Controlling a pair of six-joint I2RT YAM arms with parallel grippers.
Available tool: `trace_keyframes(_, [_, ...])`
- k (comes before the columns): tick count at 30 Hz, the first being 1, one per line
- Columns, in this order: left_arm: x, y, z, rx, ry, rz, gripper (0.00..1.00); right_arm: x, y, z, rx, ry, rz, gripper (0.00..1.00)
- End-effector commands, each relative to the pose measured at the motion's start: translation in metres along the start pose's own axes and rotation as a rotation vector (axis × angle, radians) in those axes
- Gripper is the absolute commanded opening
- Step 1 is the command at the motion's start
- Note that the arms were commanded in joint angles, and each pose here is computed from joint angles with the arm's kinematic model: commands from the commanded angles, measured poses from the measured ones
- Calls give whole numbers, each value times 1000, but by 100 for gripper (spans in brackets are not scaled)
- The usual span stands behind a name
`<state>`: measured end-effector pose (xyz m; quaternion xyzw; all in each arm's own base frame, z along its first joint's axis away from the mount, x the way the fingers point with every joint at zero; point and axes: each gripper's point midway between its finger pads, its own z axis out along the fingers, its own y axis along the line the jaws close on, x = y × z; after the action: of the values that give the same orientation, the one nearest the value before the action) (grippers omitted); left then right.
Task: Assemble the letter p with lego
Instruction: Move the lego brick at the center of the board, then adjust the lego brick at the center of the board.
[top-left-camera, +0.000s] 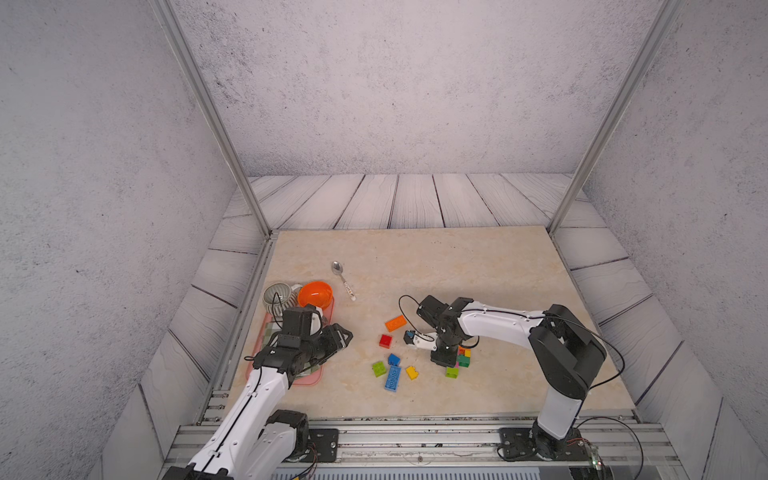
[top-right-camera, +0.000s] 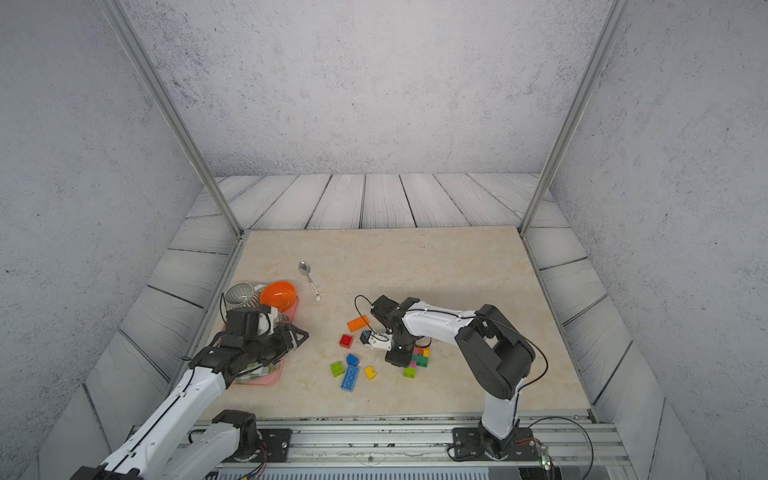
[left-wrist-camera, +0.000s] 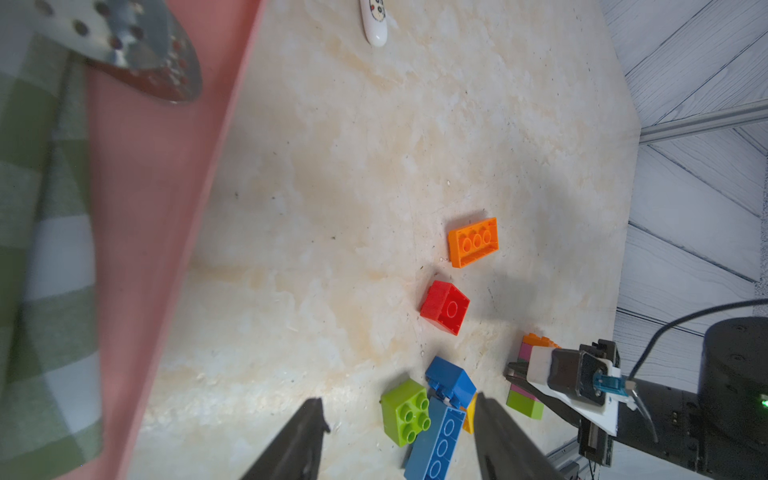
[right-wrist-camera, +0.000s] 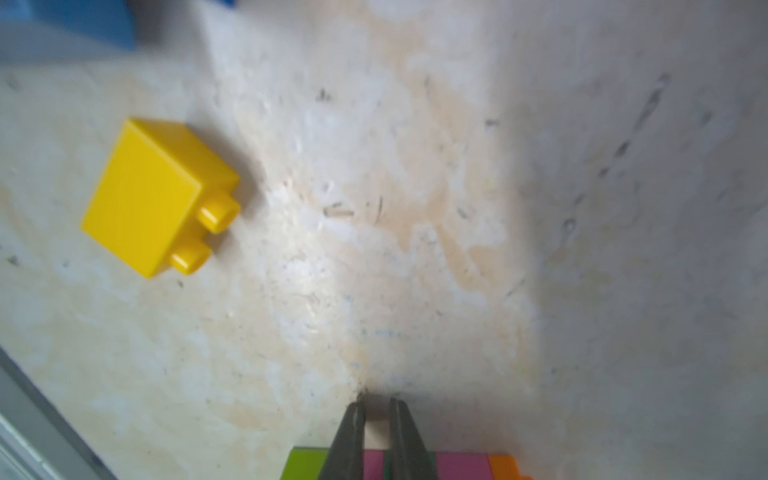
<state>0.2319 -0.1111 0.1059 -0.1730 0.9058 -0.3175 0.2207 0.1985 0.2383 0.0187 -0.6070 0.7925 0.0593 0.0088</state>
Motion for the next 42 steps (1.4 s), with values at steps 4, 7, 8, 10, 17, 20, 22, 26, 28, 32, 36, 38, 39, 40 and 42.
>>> trace_keyframes(4, [10, 8, 4, -16, 30, -12, 62, 14, 3, -7, 30, -7, 50, 18])
trace_keyframes(7, [13, 9, 6, -26, 42, -3, 61, 0, 6, -21, 24, -91, 53, 19])
trace_keyframes(8, [14, 9, 7, -30, 47, 2, 62, -5, 6, -29, 30, -123, 56, 20])
trace_keyframes(10, [16, 8, 10, -40, 61, 17, 62, -18, 4, -48, 56, -210, 70, 24])
trace_keyframes(17, [32, -1, 29, -126, 138, 132, 67, -59, 0, -127, 85, -632, 197, 46])
trace_keyframes(20, [33, -8, 38, -139, 162, 168, 69, -64, -4, -146, 14, -756, 302, 51])
trace_keyframes(22, [30, -14, 43, -157, 164, 203, 70, -65, -7, -156, -39, -832, 360, 55])
trace_keyframes(26, [19, -24, 49, -212, 151, 275, 73, -57, -16, -167, -99, -921, 479, 64])
trace_keyframes(28, [17, -29, 53, -209, 153, 290, 74, -53, -14, -167, -106, -920, 489, 81])
trace_keyframes(32, [23, -36, 60, -205, 186, 333, 74, -42, -12, -161, -77, -930, 505, 99])
trace_keyframes(36, [40, -39, 63, -223, 230, 383, 74, -31, -15, -163, -47, -956, 588, 99])
trace_keyframes(38, [49, -36, 62, -235, 247, 395, 74, -27, -12, -167, -51, -992, 601, 99])
trace_keyframes(39, [53, -34, 61, -243, 255, 397, 74, -25, -11, -168, -52, -1010, 624, 99])
trace_keyframes(40, [57, -32, 61, -246, 260, 399, 73, -22, -11, -168, -47, -1018, 637, 99])
trace_keyframes(42, [64, -30, 59, -247, 266, 399, 72, -16, -11, -163, -26, -1014, 639, 99])
